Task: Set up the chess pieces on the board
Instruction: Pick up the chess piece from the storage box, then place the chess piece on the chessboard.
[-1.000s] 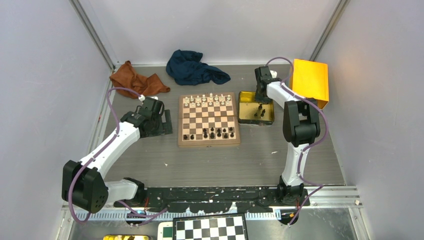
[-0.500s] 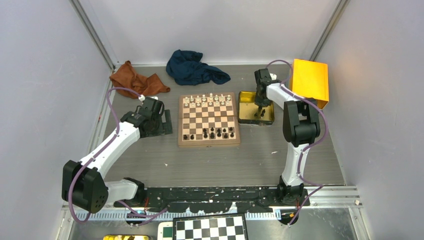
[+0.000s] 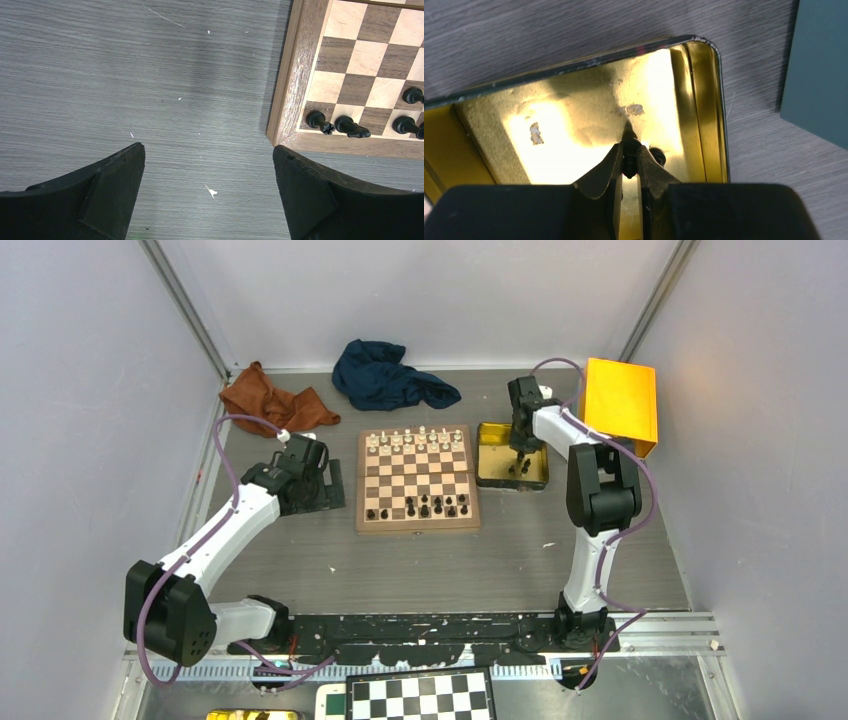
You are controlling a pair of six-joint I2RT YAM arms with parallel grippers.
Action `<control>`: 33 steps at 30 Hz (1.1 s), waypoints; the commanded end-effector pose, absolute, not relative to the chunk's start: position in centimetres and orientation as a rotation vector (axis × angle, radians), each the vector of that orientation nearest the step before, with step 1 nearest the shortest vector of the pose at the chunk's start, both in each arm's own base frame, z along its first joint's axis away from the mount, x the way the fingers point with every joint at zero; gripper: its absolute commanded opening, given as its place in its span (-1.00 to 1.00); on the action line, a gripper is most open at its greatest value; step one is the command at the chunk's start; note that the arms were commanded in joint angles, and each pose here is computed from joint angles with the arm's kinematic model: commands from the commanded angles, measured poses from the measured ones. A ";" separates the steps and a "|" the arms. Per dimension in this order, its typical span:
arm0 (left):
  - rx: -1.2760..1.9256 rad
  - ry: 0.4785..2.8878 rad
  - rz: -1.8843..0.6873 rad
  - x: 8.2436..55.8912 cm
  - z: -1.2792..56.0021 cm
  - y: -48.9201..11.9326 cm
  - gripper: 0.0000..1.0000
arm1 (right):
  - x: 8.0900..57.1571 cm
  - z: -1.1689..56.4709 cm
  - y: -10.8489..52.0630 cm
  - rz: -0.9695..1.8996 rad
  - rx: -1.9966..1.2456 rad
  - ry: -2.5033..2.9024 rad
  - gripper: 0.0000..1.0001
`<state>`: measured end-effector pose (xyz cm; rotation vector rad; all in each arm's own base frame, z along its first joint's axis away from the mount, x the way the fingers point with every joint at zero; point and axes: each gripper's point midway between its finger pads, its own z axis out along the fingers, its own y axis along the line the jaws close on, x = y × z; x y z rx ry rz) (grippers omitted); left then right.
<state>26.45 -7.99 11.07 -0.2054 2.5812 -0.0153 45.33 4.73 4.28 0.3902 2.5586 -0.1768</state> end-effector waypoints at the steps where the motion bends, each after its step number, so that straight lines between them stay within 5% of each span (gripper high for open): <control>1: -0.202 2.495 -0.044 28.0 13.5 -8.1 0.99 | 46.2 10.7 6.4 -0.168 0.304 2.439 -0.95; 16: -0.208 2.440 -0.083 27.4 15.2 -8.0 0.99 | 40.4 18.2 20.4 -0.055 -0.109 2.357 -0.96; 33: -0.240 2.393 -0.129 26.2 16.6 -7.8 0.99 | 31.8 18.2 33.1 0.094 -0.464 2.345 -0.97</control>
